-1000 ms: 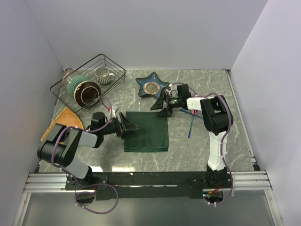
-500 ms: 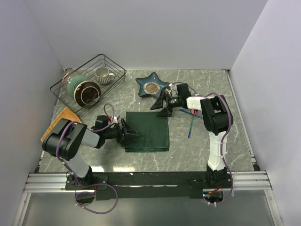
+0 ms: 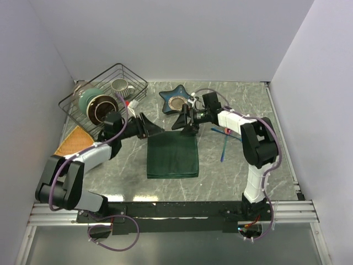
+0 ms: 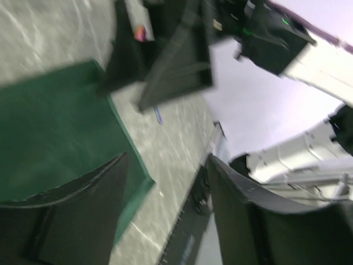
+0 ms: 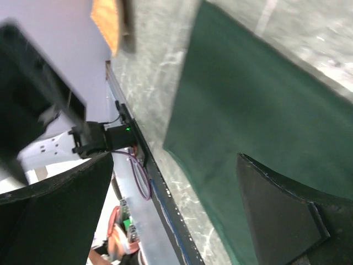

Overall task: Fold the napkin into a case and place the utensils inside
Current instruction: Smooth out the square-folded napkin at the center of the board.

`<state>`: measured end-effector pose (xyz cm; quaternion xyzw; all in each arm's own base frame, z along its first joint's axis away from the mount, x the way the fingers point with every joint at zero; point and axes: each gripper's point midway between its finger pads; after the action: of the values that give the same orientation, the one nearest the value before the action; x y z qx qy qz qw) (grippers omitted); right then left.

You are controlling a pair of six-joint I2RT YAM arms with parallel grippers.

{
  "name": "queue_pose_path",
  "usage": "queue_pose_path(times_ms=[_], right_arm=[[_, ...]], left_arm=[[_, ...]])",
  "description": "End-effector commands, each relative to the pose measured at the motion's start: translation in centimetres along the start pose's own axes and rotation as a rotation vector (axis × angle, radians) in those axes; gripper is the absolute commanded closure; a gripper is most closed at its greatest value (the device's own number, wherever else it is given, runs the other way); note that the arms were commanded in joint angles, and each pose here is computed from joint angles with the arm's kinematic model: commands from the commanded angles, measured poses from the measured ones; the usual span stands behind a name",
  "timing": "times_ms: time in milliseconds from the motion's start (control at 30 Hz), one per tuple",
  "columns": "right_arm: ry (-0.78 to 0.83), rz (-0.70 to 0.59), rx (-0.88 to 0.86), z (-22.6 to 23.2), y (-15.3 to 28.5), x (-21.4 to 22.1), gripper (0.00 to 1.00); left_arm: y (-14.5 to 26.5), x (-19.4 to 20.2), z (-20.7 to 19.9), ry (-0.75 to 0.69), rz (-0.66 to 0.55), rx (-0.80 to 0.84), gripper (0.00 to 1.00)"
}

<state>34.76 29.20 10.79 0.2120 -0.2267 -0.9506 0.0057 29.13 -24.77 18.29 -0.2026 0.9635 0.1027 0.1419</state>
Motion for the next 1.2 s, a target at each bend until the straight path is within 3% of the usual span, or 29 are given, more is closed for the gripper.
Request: queue_pose_path(times_ms=[0,200,467,700,867,1033,1167], right_arm=[[0.07,-0.069,-0.002,2.5,1.5,-2.3,0.04],[-0.005,-0.084,-0.022,0.6,-0.4,-3.2,0.16],[-0.083,-0.094,-0.014,-2.8,-2.2,-3.6,0.16],[-0.18,-0.092,0.049,-7.3,-1.9,-2.2,0.16],[-0.262,-0.096,0.084,-10.1,-0.9,-1.2,0.16],[-0.258,-0.099,0.078,-9.5,-0.2,-1.2,0.16],[-0.192,-0.107,0.029,-5.9,0.2,-2.2,0.16]], left_arm=[[-0.7,-2.9,1.8,-0.045,-0.039,-0.04,0.38],[-3.9,-5.5,4.6,0.052,-0.068,-0.011,0.45],[-5.8,-6.8,9.3,0.152,-0.128,-0.078,0.45],[-5.1,-5.7,15.4,0.319,-0.164,-0.205,0.47],[-4.0,-4.0,17.4,0.388,-0.151,-0.255,0.47],[-3.7,-3.7,16.7,0.366,-0.143,-0.244,0.46],[-3.4,-4.9,10.8,0.244,-0.131,-0.091,0.41]])
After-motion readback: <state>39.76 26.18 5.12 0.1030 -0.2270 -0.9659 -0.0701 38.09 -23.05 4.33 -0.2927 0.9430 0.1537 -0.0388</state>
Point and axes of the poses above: each gripper's point midway between its finger pads, its own y axis back along the fingers, its own z axis along the line the jaws close on, x = y × z, and after that the axes turned 11 degrees about y, right-handed
